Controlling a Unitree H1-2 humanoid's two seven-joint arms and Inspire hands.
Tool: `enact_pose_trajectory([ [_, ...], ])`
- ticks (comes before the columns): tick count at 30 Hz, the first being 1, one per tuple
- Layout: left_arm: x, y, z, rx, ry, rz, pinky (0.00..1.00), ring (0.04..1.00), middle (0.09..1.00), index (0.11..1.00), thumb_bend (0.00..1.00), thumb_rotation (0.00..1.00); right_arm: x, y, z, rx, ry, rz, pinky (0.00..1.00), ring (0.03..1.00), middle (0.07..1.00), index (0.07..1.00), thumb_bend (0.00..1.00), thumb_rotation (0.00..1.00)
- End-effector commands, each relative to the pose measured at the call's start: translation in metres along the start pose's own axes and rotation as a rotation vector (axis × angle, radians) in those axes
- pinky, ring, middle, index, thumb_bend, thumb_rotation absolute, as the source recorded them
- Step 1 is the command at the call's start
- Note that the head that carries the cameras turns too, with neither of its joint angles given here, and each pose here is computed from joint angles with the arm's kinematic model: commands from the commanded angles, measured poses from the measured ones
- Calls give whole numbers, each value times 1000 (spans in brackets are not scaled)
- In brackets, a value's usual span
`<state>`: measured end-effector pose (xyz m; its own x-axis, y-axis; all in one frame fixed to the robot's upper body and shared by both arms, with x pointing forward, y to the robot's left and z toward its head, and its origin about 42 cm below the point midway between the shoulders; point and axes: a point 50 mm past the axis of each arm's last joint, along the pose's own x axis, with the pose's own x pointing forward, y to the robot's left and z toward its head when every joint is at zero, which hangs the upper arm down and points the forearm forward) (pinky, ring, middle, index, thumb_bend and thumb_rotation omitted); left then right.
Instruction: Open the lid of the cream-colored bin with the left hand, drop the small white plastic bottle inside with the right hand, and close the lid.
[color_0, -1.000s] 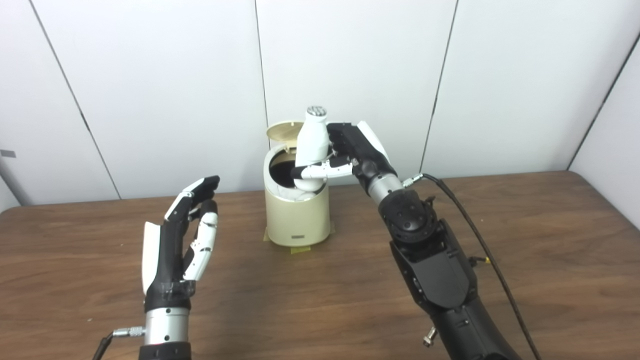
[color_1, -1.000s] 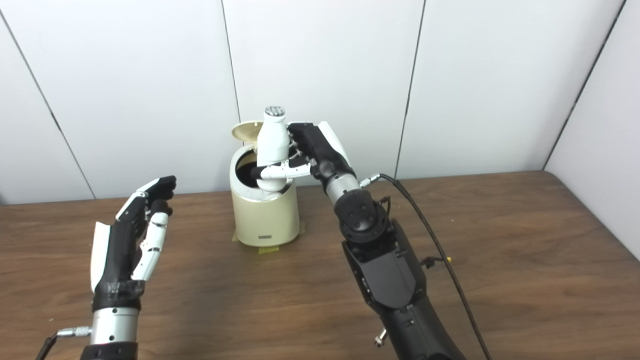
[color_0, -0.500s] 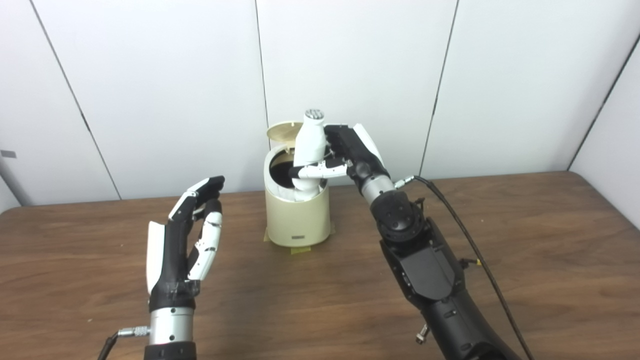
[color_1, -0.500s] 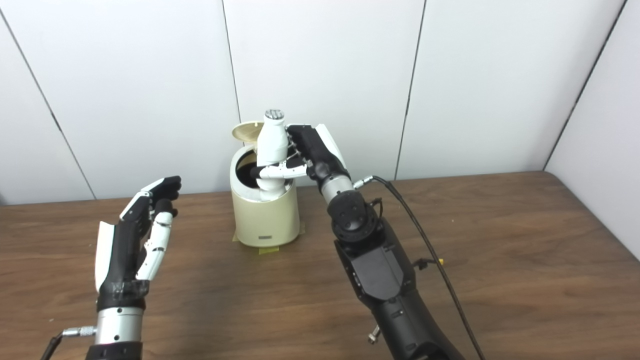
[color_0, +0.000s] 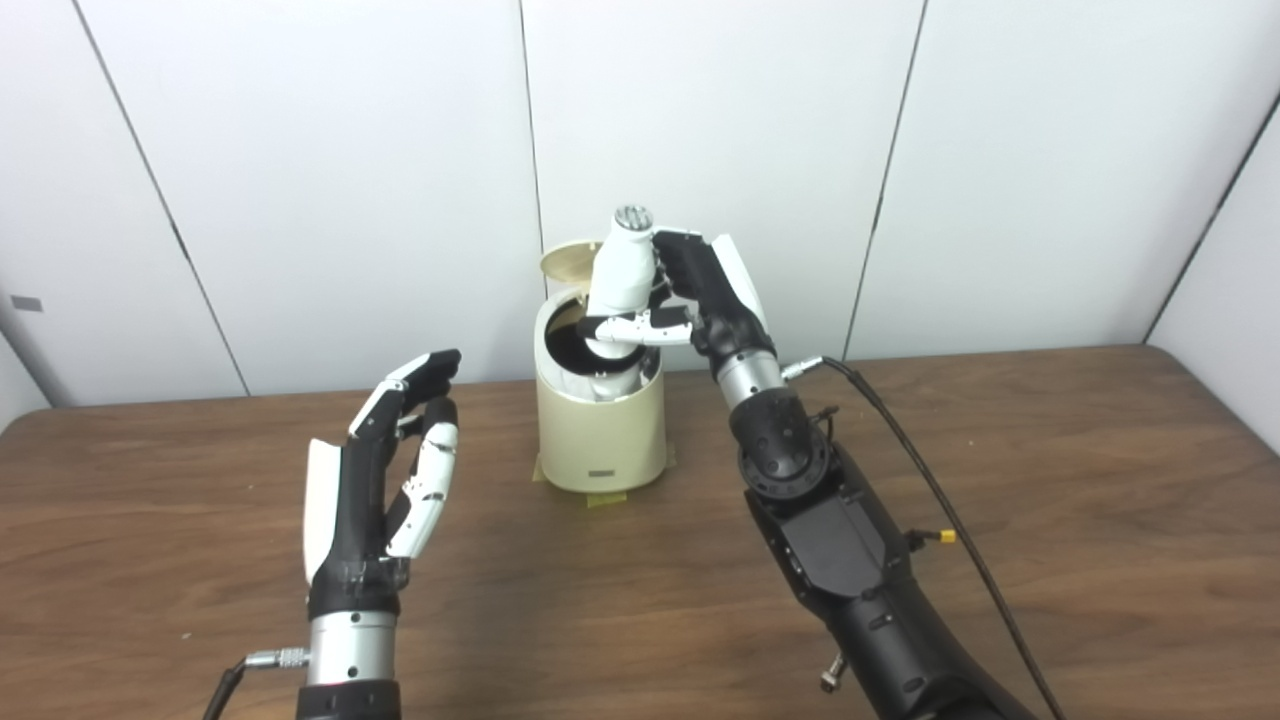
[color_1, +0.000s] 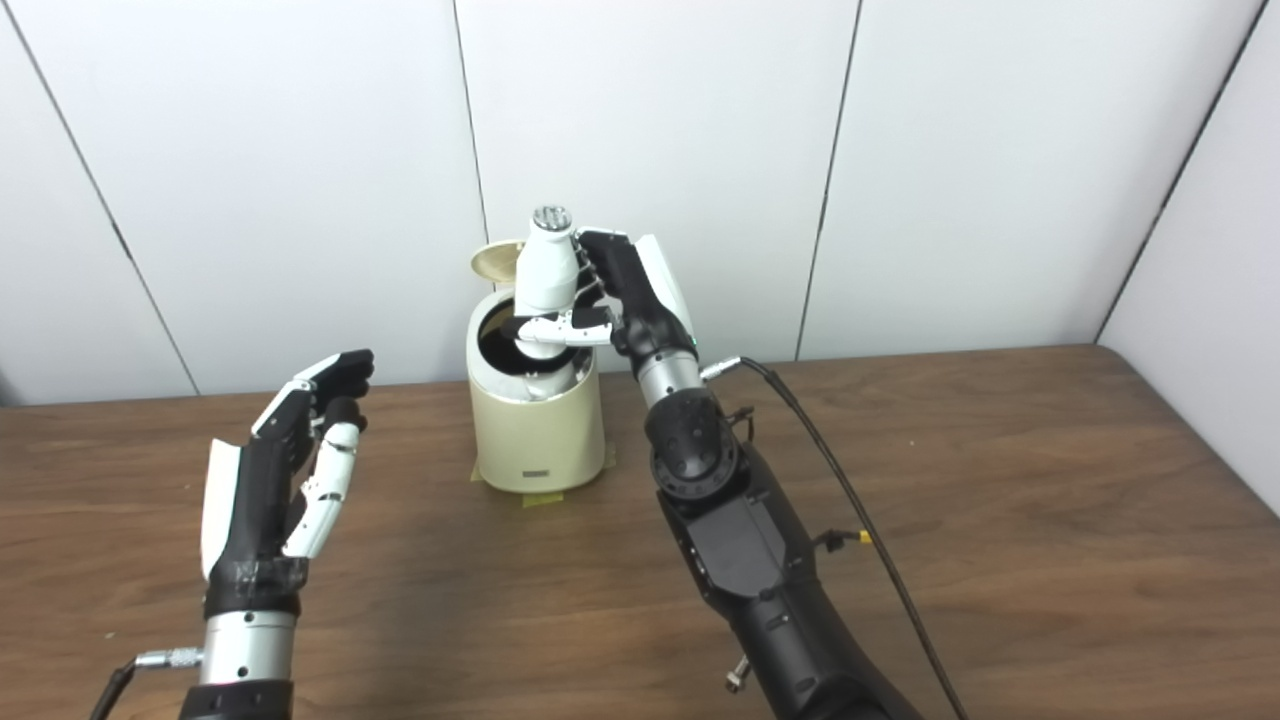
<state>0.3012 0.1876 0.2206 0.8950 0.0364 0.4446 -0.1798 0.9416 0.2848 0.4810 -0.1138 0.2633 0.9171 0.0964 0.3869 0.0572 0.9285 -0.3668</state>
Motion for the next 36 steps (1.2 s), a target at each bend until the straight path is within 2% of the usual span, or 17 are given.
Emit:
enact_pose_trajectory([
  [1,10,0,17,-11,-88,18,683,792,800,792,302,754,20,-2,33,10,-161,-52,344,430,478,512,518,0],
  [6,10,1,18,-8,-90,18,690,792,801,797,301,757,21,3,27,21,-177,-92,331,423,477,520,517,0],
  [12,11,1,17,-10,-100,18,693,787,795,797,295,763,22,7,22,5,-187,-95,324,418,473,525,516,0],
  [22,11,1,20,-1,-110,28,696,786,795,796,303,789,8,7,-14,-74,-233,49,348,422,482,508,518,0],
  [28,10,2,21,-2,-104,27,703,793,799,798,311,806,2,7,-22,-114,-293,89,370,429,489,492,520,0],
  [36,10,2,20,-10,-98,26,716,797,802,802,315,799,-4,7,-26,-176,-335,112,370,424,500,489,519,0],
])
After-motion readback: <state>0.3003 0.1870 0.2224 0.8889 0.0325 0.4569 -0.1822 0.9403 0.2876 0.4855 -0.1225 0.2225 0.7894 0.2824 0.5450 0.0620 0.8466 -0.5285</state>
